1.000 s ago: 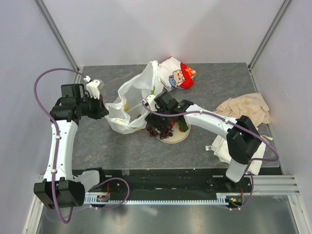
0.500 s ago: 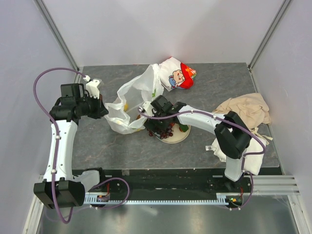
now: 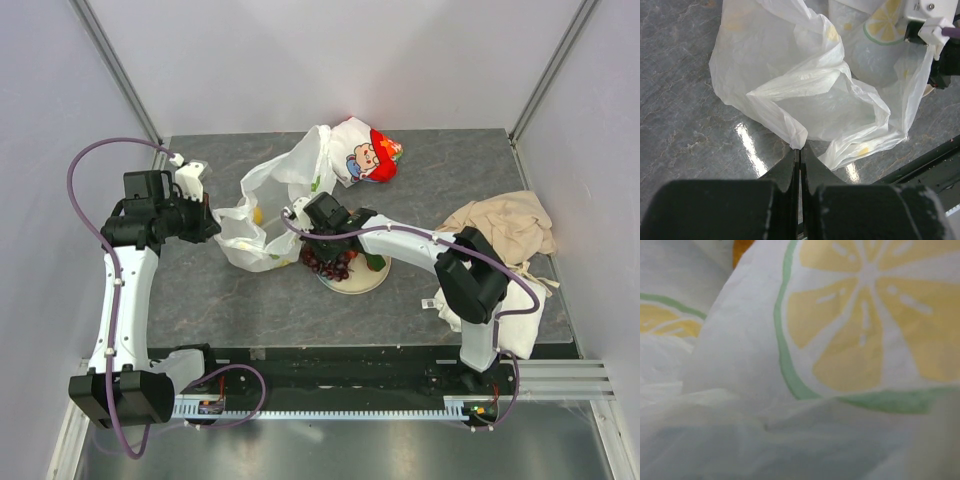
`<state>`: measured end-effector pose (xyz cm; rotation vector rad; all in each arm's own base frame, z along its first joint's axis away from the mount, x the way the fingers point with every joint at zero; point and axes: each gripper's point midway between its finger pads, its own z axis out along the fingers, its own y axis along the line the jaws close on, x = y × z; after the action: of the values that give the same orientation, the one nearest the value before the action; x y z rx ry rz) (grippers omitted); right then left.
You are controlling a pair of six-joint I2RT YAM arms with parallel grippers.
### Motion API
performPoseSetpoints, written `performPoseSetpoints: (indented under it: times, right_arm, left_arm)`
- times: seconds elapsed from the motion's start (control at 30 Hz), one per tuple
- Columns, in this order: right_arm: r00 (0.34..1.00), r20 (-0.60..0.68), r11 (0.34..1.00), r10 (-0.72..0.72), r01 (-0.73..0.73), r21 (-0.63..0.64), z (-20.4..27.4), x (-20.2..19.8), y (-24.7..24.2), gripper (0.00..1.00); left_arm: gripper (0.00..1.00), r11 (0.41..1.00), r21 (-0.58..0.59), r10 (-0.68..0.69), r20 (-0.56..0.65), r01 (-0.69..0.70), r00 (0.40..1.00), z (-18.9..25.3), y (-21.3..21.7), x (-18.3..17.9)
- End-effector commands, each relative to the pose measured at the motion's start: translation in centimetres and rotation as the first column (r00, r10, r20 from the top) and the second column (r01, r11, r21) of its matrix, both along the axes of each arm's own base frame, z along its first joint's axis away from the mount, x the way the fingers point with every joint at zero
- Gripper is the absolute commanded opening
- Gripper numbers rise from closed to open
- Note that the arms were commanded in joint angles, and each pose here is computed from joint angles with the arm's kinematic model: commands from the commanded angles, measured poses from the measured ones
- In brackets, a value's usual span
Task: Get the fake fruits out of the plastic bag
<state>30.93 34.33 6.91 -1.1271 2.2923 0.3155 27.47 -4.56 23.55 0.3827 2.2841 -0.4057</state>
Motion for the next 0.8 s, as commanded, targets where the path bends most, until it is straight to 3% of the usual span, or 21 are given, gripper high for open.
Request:
performPoseSetpoints:
  times: [0.0, 0.3, 0.77]
  right_arm:
    - [0.982, 0.041, 0.983, -0.184, 0.184, 0.007, 0.5, 1.9, -0.7, 0.0]
    - [0.932, 0.02, 0.93, -0.363, 0.361, 0.062, 2.8, 2.1, -1.7, 0.0]
    - [0.852, -0.027, 0.845, -0.523, 0.523, 0.116, 4.7, 2.5, -1.8, 0.0]
  left_arm:
    - [0.02, 1.0, 0.005, 0.012, 0.042, -0.012, 0.999, 1.2, 0.2, 0.6]
    - [0.02, 0.999, 0.008, 0.034, 0.065, -0.034, 0.997, 2.1, 0.4, 1.0]
    - [0.02, 0.99, 0.028, 0.123, 0.295, -0.137, 0.948, 7.8, 1.9, 1.1]
